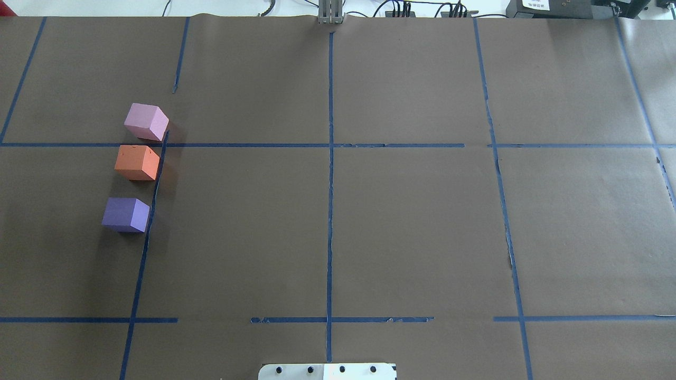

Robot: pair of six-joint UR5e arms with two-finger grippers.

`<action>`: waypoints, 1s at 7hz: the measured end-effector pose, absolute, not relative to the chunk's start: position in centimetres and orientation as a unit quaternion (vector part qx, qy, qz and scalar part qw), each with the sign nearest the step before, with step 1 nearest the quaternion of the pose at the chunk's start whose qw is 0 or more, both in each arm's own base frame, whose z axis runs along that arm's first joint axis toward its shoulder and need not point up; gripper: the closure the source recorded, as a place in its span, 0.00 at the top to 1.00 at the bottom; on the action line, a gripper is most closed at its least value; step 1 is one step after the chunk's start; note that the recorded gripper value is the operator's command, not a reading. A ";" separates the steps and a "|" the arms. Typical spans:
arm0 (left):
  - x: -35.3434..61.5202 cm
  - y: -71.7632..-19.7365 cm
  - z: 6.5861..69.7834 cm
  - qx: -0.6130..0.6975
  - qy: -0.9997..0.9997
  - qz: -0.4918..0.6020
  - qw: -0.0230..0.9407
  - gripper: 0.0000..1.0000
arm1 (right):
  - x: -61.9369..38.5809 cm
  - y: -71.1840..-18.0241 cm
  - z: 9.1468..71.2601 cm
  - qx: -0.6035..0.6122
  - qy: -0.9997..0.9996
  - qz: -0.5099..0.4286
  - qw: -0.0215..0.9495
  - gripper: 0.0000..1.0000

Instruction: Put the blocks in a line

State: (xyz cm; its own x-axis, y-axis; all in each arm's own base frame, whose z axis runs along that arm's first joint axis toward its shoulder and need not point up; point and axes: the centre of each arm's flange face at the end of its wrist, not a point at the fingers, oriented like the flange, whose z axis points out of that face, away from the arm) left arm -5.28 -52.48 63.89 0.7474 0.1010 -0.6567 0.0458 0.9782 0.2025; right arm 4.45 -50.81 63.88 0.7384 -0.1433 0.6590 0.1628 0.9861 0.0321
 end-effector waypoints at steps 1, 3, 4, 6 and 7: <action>-5.3 -52.5 63.9 0.104 0.355 0.015 0.929 1.00 | 4.4 -50.8 63.9 -0.014 -0.352 -0.082 0.932 1.00; -5.3 -52.5 63.7 0.107 0.355 0.016 0.929 1.00 | 4.4 -50.8 63.9 -0.014 -0.352 -0.082 0.932 1.00; -5.3 -52.5 63.5 0.108 0.355 0.016 0.929 1.00 | 4.4 -50.8 63.9 -0.014 -0.352 -0.082 0.932 1.00; -5.3 -52.4 63.3 0.110 0.355 0.017 0.928 1.00 | 4.4 -50.8 63.9 -0.014 -0.352 -0.082 0.932 1.00; -5.3 -52.4 63.2 0.111 0.355 0.017 0.928 1.00 | 4.4 -50.8 63.9 -0.014 -0.352 -0.082 0.932 1.00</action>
